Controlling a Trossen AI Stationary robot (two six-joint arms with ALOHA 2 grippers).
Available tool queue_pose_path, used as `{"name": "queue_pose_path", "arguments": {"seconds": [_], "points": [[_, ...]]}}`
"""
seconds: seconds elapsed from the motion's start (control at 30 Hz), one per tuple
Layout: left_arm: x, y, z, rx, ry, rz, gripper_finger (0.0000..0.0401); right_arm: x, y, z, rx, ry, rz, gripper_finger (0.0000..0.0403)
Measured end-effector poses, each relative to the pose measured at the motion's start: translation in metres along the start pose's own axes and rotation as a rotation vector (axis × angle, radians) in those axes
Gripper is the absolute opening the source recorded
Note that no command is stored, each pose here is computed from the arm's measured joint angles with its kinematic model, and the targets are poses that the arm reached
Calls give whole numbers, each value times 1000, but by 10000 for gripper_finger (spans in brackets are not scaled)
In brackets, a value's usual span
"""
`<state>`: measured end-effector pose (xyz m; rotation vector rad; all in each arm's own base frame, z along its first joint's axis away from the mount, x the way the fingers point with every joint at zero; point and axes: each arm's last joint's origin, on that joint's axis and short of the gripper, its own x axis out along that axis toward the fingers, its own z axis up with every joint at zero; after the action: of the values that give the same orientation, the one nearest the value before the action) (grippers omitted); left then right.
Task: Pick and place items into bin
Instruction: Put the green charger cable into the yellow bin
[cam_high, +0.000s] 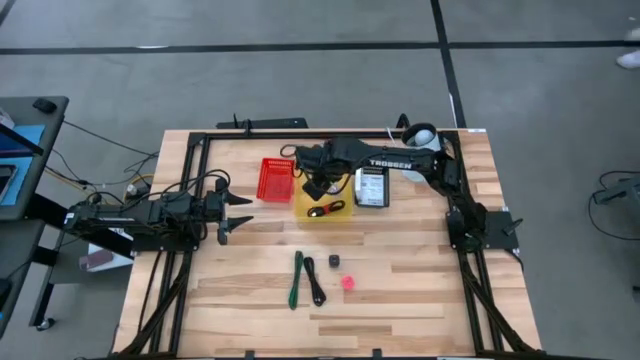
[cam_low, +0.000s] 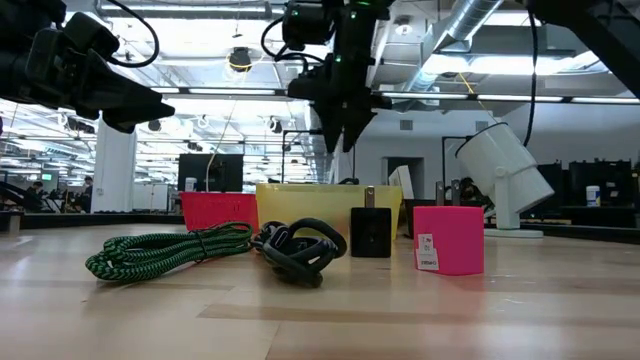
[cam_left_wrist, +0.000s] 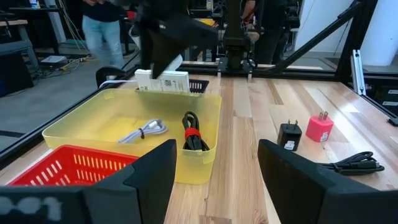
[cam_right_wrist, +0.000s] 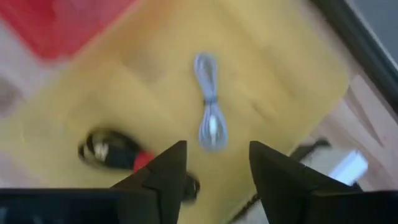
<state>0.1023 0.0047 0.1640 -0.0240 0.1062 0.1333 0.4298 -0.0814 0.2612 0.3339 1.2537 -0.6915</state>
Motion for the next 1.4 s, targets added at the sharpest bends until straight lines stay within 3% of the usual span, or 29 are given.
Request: {"name": "queue_pose_path", "arguments": {"seconds": [0.13, 0.23, 0.3, 0.47, 0.87, 1.03, 1.27, 1.4], "points": [[0, 0, 0, 0, 0, 0, 220, -10, 17, -24, -101, 79, -70, 177], [0, 0, 0, 0, 0, 0, 220, -22, 31, -50, -216, 140, -202, 175], [0, 0, 0, 0, 0, 0, 220, -29, 46, -65, -287, 103, -280, 170], [0, 0, 0, 0, 0, 0, 220, -55, 78, -99, -435, 14, -273, 162], [0, 0, 3, -35, -50, -2, 220, -89, 133, -175, -358, -98, -188, 156], [-2, -1, 21, -116, -234, -26, 220, -99, 146, -200, -294, -150, -167, 151], [-13, -5, 47, -135, -505, -209, 220, -110, 156, -221, -230, -331, -196, 153], [-19, -4, 56, -161, -613, -206, 220, -113, 157, -224, -243, -424, -227, 156]]}}
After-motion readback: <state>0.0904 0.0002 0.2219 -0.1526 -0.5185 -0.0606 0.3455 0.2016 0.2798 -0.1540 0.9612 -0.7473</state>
